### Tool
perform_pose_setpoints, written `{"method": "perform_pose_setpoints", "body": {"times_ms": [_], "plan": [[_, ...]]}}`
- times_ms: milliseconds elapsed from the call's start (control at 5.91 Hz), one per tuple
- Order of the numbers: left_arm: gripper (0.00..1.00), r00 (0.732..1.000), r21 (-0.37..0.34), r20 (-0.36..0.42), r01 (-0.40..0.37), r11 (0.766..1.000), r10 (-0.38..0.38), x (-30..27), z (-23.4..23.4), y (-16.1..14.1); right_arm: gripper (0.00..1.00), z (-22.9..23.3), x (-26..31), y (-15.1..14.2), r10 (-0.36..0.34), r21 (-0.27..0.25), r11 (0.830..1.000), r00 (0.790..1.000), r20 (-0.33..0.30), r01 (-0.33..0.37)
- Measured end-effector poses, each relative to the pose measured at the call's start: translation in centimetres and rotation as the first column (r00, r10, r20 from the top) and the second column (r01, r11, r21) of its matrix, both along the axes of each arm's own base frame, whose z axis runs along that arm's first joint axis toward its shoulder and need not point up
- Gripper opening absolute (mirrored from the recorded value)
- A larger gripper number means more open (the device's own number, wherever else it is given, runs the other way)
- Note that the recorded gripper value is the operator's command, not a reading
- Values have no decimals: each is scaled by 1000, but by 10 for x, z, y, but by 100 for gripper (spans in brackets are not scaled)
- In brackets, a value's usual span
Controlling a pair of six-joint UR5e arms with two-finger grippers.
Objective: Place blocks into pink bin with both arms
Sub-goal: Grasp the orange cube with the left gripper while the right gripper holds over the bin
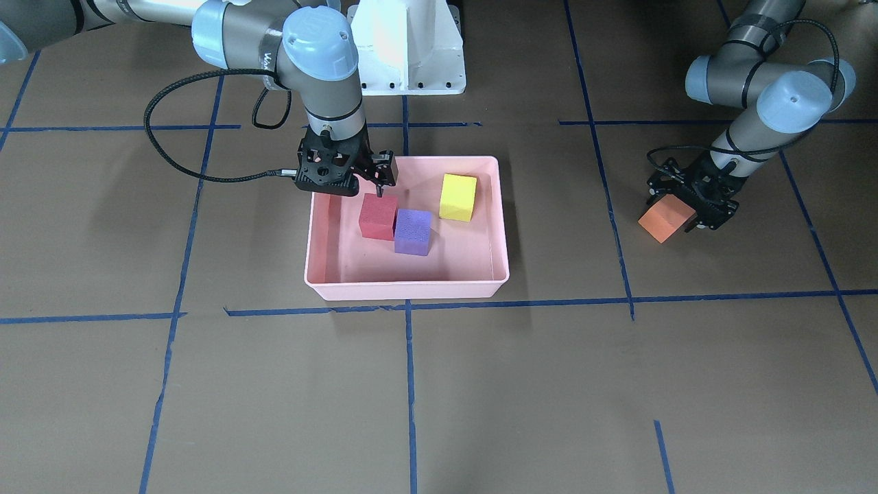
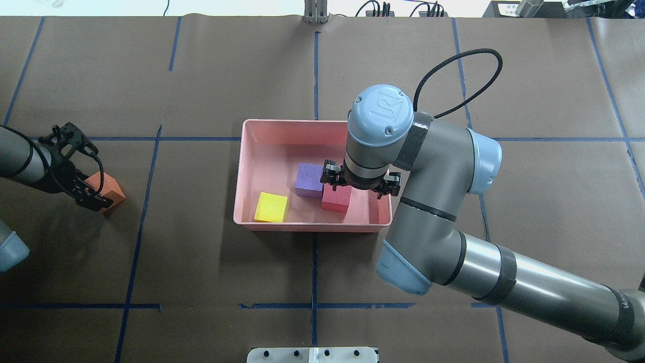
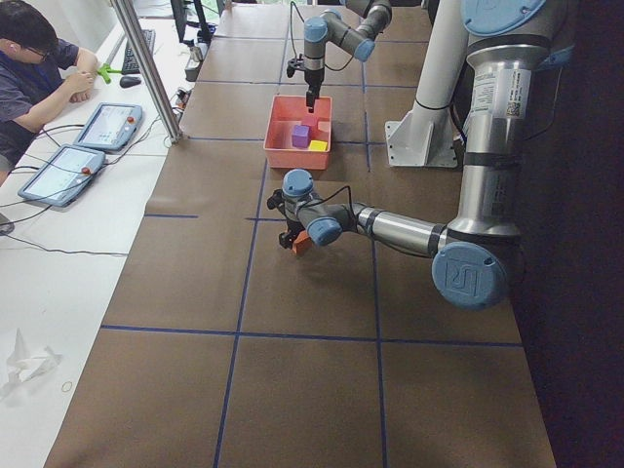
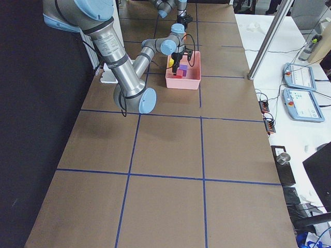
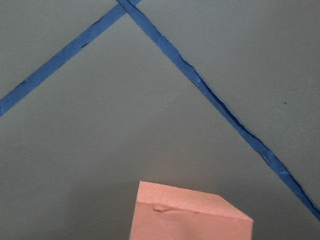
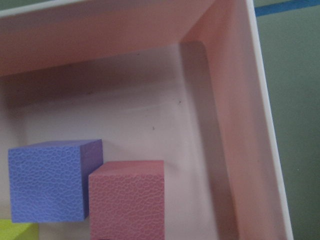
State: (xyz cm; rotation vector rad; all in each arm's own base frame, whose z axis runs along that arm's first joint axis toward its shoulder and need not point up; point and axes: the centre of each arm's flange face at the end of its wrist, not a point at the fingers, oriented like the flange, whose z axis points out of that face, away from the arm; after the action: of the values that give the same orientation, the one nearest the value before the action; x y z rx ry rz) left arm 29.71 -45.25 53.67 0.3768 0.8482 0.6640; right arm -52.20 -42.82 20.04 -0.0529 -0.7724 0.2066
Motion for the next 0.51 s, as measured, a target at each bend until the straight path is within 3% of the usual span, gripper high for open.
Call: {"method": "perform_pose_setpoints", "body": {"times_ms": [508], "plan": [[53, 1000, 1, -8, 15, 1000, -15, 1, -26, -12, 100, -1, 12, 8, -3, 12, 1000, 1000, 17, 3]]}}
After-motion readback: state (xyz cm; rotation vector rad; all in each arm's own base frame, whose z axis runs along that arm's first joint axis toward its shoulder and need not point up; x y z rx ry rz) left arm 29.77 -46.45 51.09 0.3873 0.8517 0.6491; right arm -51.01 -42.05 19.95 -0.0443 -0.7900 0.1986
